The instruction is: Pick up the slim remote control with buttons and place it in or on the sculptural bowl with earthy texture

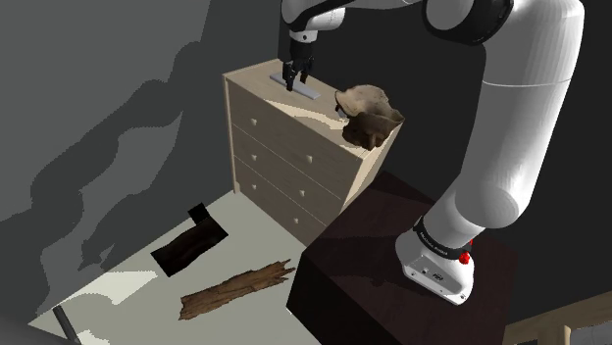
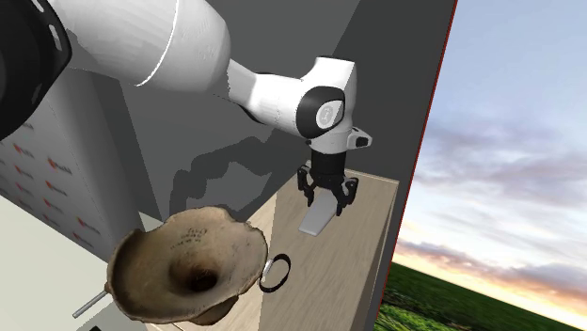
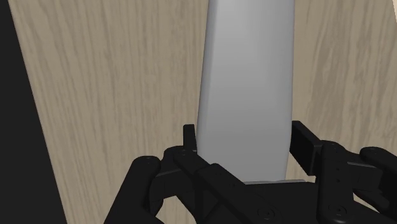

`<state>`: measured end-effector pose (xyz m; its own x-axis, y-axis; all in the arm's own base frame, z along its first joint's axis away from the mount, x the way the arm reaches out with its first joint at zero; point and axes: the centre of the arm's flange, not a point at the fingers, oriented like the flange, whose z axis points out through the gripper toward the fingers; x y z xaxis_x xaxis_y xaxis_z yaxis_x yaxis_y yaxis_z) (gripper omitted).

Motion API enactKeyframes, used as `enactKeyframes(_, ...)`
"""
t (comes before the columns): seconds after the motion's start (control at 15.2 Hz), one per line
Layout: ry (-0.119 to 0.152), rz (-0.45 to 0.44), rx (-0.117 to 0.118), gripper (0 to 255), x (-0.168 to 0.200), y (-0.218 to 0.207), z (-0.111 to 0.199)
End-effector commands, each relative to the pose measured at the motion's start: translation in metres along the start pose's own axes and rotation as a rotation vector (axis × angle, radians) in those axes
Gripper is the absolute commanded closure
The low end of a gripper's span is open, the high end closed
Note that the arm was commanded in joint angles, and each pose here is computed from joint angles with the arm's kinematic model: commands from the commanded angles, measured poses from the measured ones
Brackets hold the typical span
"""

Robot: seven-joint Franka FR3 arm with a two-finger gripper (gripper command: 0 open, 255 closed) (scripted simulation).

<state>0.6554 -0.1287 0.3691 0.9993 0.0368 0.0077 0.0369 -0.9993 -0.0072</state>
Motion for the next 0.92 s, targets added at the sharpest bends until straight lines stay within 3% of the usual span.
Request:
enactKeyframes(0.0, 0.000, 0.000, 0.000, 255, 0.000, 0.000, -0.005)
enactKeyframes(0.86, 0.000, 0.000, 0.000, 255, 0.001, -0.001, -0.074)
